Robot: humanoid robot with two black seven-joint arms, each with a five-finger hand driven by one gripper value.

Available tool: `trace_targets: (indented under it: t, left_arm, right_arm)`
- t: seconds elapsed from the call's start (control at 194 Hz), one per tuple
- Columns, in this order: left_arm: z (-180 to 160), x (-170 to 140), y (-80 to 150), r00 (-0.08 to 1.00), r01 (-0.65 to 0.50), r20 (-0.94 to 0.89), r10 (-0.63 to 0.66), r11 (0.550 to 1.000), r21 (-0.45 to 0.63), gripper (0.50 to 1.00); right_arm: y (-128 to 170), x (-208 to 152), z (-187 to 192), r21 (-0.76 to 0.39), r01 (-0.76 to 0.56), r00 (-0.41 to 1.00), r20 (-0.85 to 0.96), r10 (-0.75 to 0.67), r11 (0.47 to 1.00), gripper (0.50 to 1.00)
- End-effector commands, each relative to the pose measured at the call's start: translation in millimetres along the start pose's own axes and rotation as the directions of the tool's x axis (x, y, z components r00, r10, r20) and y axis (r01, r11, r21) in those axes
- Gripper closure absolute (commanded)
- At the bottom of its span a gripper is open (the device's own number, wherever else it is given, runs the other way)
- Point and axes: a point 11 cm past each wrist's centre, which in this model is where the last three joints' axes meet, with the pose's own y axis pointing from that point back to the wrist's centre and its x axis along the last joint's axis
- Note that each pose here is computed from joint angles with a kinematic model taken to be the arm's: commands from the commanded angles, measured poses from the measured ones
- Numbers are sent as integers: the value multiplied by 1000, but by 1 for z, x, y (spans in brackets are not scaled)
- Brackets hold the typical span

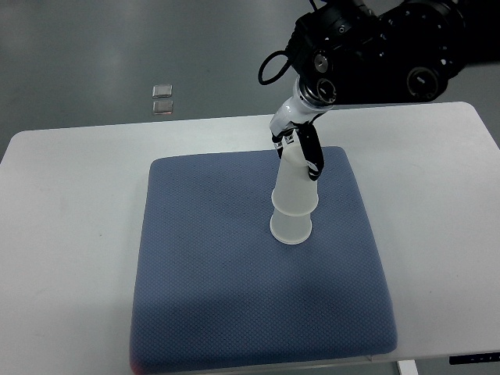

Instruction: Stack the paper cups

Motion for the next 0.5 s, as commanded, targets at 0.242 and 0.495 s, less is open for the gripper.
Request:
trace_targets:
  t: [0.242,0.495]
  left_arm:
    - [0,0,0,1000,0,0,0,1000,0,500]
    - [0,0,0,1000,0,0,0,1000,0,500]
  right_arm:
    - [-5,-3,0,7,-3,1000,9,3,1000,689]
    - [-11,-6,-3,14,4,1000,10,-4,1000,677]
